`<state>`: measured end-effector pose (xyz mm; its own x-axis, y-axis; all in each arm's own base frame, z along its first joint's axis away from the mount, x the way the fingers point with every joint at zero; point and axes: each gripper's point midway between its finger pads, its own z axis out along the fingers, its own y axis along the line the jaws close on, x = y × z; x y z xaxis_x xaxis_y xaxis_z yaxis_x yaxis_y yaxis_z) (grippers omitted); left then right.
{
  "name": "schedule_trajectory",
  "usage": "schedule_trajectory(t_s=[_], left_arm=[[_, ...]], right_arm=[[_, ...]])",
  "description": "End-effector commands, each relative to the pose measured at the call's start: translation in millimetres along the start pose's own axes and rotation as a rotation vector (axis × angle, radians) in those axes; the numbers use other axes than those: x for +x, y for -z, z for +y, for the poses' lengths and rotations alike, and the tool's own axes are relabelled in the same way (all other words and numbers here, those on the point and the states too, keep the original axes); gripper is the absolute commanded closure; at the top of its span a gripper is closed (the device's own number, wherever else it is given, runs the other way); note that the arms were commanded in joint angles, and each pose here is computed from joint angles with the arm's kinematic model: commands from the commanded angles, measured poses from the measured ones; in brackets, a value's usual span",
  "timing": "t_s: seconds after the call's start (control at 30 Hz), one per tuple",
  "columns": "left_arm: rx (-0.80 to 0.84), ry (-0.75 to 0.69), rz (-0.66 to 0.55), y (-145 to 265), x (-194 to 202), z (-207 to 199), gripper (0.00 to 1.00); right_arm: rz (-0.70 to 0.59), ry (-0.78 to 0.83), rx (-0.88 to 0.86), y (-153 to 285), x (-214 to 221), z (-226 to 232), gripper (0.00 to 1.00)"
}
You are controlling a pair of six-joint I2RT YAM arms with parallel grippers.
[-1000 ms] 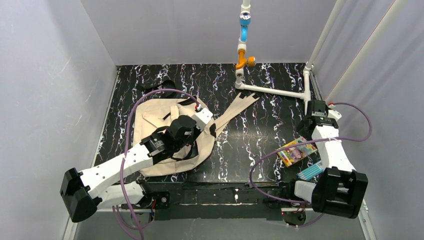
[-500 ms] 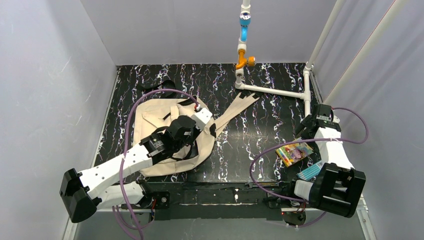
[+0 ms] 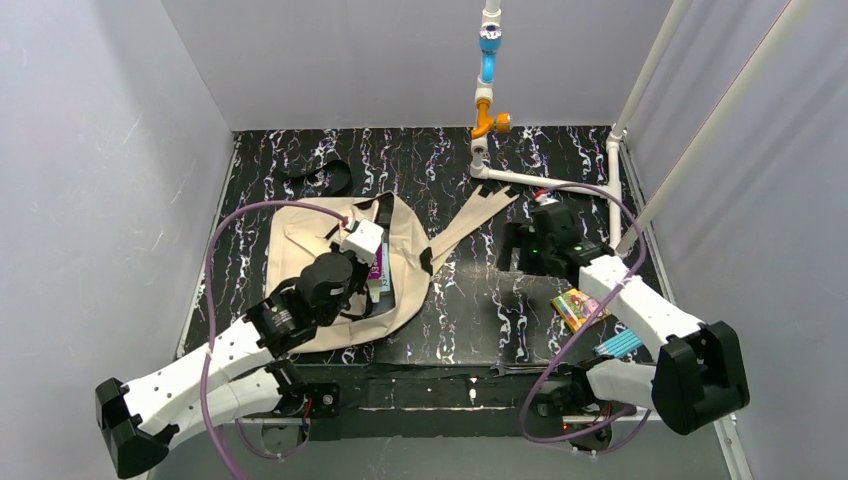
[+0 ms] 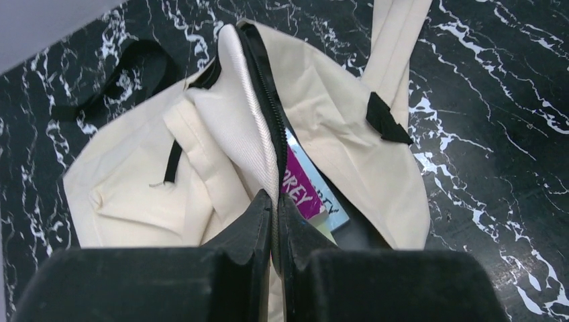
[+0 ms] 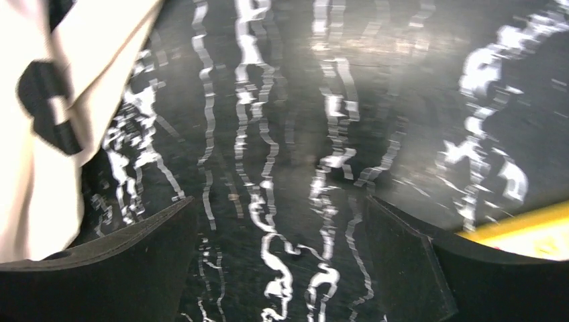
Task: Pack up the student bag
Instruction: Adjust the student bag at the center of the board.
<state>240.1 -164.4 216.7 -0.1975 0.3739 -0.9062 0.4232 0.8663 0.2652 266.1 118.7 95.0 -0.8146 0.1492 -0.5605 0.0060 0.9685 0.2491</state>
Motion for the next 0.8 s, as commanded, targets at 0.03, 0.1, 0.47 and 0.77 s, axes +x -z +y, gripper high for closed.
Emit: schedule_trajectory(t_s=[0.03, 0.1, 0.47, 0.77], left_arm=[[-0.059, 0.180, 0.012, 19, 22, 11, 1.00], [-0.065, 0.214, 0.008, 29, 29, 16, 1.00], [0.038, 0.272, 0.128, 25, 48, -13, 1.00], [-0.105, 0.422, 0.341, 21, 81, -14, 1.00]], right_arm=[[-0.061, 0.168, -0.223, -4, -6, 83, 0.02], [-0.048, 0.207, -0.343, -8, 5, 114, 0.02], [0.028, 0.275, -0.586, -53, 11, 200, 0.02], [0.103, 0.286, -0.530, -93, 21, 224, 0.12]])
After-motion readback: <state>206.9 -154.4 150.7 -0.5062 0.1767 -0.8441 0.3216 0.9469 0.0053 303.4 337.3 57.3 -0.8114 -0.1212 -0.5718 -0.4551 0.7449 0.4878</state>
